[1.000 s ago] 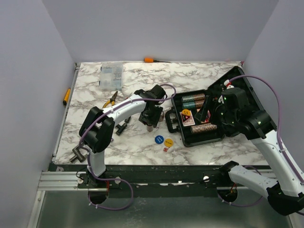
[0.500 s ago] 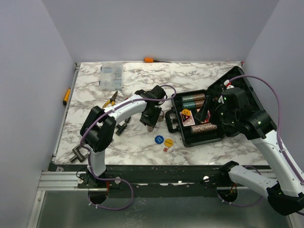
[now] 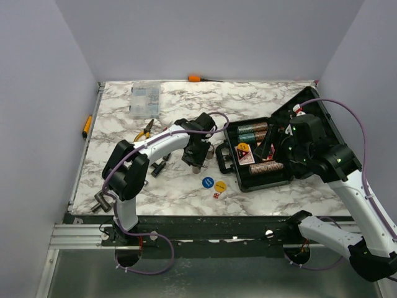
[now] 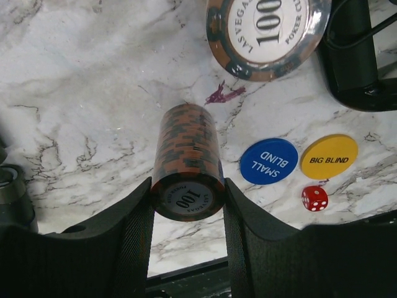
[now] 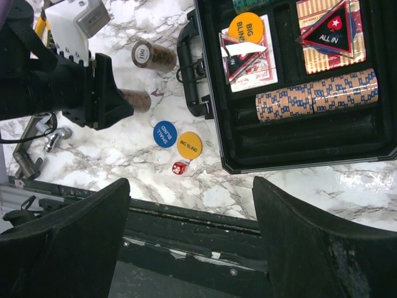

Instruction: Pack up texas hold em set

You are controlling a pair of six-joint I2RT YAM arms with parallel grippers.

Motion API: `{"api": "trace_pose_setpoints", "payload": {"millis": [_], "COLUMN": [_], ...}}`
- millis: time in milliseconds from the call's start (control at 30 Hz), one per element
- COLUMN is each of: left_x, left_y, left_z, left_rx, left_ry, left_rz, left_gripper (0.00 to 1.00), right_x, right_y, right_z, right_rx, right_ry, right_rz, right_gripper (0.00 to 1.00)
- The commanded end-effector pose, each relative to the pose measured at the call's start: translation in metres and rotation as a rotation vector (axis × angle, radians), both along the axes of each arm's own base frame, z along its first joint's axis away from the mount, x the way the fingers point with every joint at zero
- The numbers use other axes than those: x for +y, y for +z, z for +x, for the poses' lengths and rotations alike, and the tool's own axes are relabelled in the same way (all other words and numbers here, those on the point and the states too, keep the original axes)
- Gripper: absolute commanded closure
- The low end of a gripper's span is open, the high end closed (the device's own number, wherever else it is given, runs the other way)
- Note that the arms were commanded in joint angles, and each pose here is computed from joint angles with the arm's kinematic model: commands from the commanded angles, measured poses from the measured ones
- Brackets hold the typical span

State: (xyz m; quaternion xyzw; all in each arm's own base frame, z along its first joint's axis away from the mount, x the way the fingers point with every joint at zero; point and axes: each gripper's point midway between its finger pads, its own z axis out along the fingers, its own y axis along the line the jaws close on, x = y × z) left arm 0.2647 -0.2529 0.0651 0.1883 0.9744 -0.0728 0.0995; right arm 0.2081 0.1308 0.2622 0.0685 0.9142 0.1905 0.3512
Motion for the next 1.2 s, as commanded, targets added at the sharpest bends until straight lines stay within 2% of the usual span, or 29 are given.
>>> {"api": "trace_pose_setpoints", "payload": {"millis": [0,333,400,467,800,1167], "left_x": [-0.008,-0.013,-0.015,-0.017,-0.031,-0.052], "left_y": [0.033,0.082,0.095,0.108,0.175,0.215], "left_z": [-0.008,-0.028,-0.033,-0.036,-0.051,-0.075], "left_rx": [-0.026,-0.078,-0.096,-0.116,-0.206,-0.186], "left_ry": [0.008,0.027,0.024,0.019,0.024,0.026], "left_rz": [-0.115,-0.293,-0.338,-0.387,-0.637,-0.881], "left_gripper": [1.00,1.00,1.00,1.00,1.00,1.00], "right_x": [0.008,0.005,0.001,-0.002,-0.005,-0.015], "right_y": [0.013,0.022,0.022,0.024,0.045,0.064], "right_z": [-0.004,-0.008,-0.009,-0.010,-0.013,-0.020], "right_rx": [-0.004,0.019,0.028,0.030,0.008,-0.019], "right_ry": [0.004,-0.112,-0.157,-0.195,-0.352,-0.450], "right_rz": [0.061,0.156,0.164,0.176,0.374,0.493], "right_gripper": [0.17,0.15,0.05,0.00,0.00,0.00]}}
